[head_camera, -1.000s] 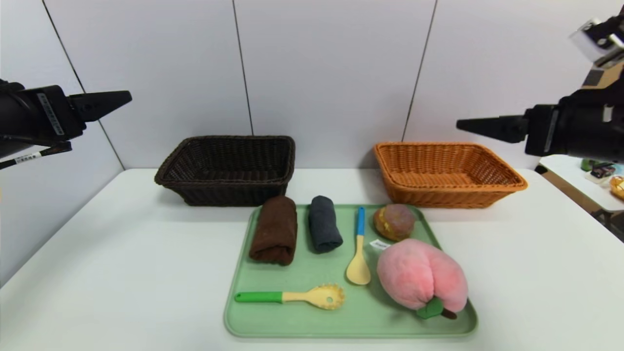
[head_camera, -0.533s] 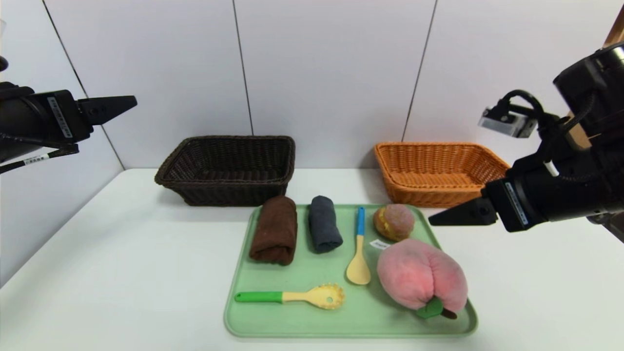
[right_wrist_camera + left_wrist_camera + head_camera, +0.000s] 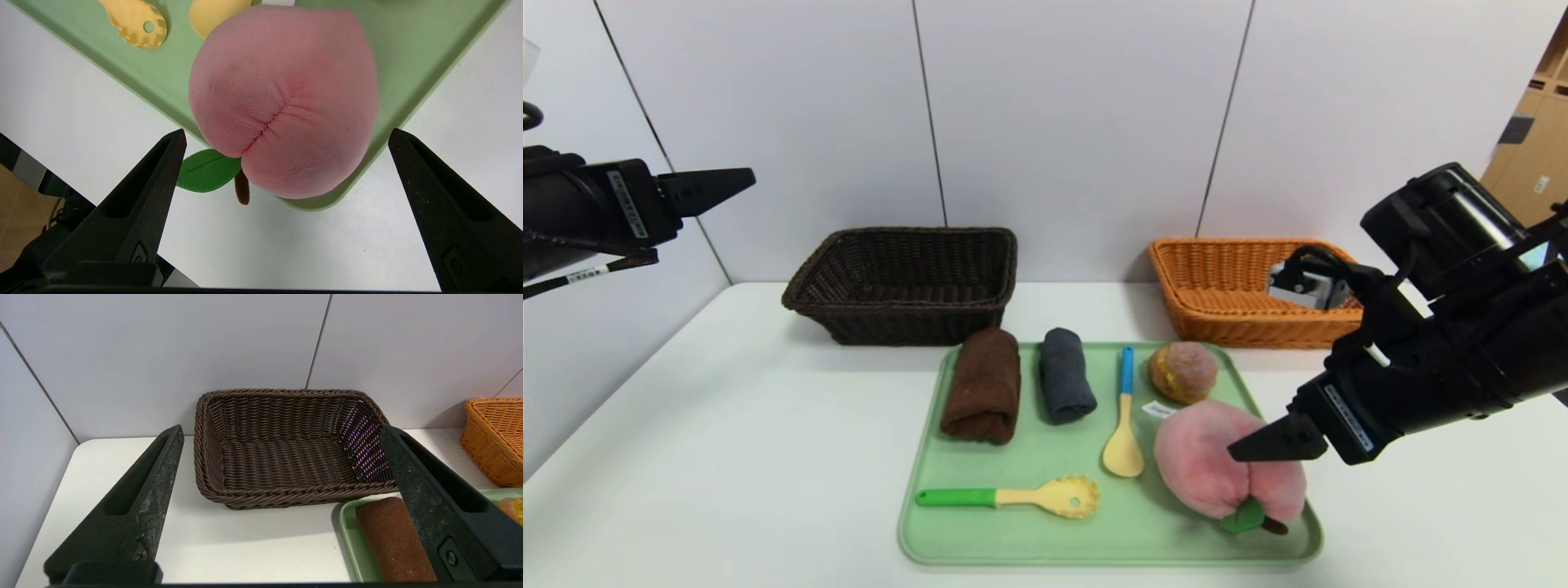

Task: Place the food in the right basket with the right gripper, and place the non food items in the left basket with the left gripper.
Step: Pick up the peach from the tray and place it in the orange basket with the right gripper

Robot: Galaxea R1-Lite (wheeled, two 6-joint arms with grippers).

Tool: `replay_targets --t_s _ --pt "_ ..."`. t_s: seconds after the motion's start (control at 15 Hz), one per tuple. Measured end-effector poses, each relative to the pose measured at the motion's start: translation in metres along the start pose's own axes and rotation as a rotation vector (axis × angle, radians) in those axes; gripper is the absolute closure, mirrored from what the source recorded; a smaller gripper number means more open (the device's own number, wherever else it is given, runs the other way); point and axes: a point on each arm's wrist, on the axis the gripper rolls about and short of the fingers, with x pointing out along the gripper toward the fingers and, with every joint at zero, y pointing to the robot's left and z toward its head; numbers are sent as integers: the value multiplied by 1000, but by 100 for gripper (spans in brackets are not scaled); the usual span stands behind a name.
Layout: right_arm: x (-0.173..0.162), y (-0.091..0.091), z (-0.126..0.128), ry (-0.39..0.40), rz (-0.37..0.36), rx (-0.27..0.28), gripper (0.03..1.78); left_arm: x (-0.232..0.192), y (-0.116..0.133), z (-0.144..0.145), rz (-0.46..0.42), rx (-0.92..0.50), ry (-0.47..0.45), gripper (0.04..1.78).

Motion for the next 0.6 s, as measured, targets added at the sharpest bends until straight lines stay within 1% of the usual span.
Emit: replay_targets --t_s 0.4,0.6 --pt "26 8 -1 3 23 -70 10 0 0 -2 -2 -1 7 13" --pt "41 9 -1 25 4 -108 10 0 0 -3 -2 -3 8 13"
